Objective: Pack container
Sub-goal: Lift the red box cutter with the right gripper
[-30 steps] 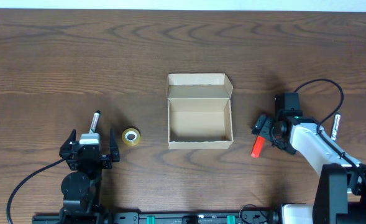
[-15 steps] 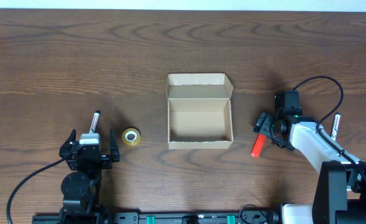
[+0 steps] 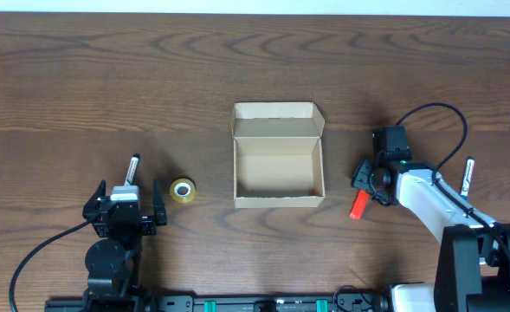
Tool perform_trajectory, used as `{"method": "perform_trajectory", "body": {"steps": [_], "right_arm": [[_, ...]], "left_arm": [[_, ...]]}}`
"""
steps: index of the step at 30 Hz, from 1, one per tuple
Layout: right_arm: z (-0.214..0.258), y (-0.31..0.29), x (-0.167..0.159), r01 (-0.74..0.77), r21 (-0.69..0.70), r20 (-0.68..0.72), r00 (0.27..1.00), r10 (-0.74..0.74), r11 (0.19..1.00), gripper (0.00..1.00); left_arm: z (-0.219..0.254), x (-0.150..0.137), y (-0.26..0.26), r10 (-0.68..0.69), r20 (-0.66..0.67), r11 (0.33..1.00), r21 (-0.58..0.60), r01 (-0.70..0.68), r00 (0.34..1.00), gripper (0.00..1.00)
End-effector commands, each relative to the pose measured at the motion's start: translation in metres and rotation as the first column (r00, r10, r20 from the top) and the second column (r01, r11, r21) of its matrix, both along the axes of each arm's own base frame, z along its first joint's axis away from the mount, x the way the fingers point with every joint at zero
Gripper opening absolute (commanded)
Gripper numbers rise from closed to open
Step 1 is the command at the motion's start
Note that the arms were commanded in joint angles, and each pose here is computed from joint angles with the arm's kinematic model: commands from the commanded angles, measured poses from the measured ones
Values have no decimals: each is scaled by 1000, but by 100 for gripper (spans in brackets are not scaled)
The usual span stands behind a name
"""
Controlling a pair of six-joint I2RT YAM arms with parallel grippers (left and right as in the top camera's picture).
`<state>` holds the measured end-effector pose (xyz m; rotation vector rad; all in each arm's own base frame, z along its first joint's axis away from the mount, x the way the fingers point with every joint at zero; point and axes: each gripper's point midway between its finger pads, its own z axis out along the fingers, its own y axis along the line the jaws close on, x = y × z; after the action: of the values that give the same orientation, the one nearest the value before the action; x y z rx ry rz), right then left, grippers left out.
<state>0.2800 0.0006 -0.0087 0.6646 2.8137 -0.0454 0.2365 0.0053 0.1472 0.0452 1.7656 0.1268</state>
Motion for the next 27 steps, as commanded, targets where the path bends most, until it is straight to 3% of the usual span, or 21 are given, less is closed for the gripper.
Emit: {"method": "perform_trajectory", "body": {"steps": [1,7,10,14,18,22,27], "right_arm": [[-33,33,-42,-14,154,-163,986,40,988,52],[-33,36,-43,-20,165,-163,985,47,986,21],[-33,36,-43,-21,166,-163,985,48,986,1],[-30,39,-34,-60,178,-131,988,84,982,1],[-7,43,-4,-143,170,-51,987,154,975,1],[50,57,41,-311,167,105,949,297,935,1],[129,77,72,-453,111,243,875,418,885,1]], "left_arm": [[-14,0,1,8,-31,1000,-8,-9,999,95],[-14,0,1,8,-31,1000,-9,-8,999,95],[-14,0,1,8,-31,1000,-8,-9,999,95],[-14,0,1,8,-30,1000,-8,-9,1000,95],[-15,0,1,8,-31,1000,-8,-9,999,95],[-14,0,1,8,-31,1000,-9,-8,999,95],[-14,0,1,8,-31,1000,-8,-9,999,95]]}}
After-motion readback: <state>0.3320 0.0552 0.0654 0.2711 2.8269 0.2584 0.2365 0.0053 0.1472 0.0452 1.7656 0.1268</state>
